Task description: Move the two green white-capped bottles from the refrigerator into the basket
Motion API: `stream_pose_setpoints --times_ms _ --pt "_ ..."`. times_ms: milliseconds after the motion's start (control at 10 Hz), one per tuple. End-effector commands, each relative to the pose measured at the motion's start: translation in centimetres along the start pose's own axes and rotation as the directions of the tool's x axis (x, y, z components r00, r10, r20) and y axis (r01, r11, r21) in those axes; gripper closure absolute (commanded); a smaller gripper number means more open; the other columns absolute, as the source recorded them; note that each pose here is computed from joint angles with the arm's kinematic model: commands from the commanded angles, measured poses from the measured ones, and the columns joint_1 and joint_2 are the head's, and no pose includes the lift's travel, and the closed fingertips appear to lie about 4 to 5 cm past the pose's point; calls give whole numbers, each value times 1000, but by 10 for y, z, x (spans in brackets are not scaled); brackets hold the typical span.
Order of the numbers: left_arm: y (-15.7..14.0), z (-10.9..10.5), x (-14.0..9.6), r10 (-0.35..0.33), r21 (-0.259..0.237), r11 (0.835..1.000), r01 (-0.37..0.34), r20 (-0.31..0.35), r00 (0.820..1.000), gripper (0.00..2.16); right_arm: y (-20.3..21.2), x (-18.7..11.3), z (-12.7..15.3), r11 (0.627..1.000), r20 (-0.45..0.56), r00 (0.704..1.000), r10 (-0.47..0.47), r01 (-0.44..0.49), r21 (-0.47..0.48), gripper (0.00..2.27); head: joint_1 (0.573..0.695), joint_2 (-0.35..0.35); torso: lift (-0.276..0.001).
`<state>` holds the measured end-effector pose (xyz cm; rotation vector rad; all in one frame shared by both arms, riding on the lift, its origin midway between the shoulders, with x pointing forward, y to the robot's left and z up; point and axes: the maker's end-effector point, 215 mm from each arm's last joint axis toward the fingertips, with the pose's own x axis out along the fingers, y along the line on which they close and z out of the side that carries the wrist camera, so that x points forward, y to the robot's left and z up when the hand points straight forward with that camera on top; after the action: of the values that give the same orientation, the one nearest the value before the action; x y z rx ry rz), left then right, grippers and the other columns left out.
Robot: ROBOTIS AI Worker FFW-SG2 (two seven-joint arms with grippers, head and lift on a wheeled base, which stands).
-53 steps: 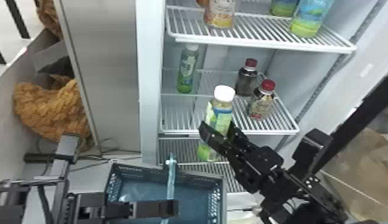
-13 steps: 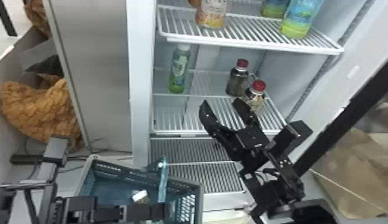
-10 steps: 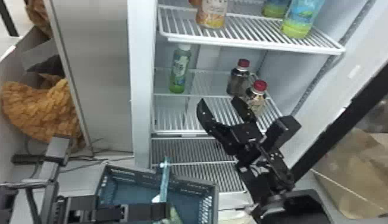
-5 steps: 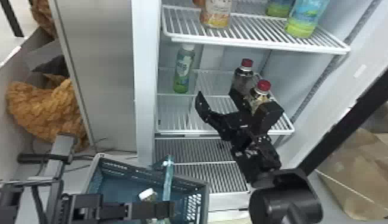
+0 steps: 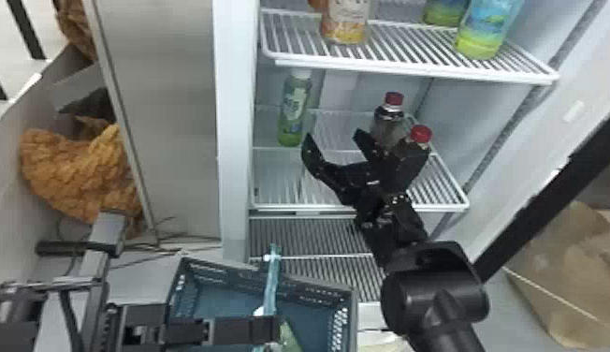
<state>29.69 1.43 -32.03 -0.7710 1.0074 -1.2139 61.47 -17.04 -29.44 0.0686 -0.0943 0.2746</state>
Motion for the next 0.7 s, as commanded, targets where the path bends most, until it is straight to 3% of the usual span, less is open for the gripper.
stream_pose_setpoints --times_ms 0,600 --pt "0 0 0 0 2 1000 0 -1 1000 1161 4 14 1 1000 0 1000 9 -9 -3 65 695 -192 -263" --pt "-2 4 2 -4 8 1000 4 -3 1000 1161 11 57 0 999 -26 999 29 -29 -28 58 695 -160 -263"
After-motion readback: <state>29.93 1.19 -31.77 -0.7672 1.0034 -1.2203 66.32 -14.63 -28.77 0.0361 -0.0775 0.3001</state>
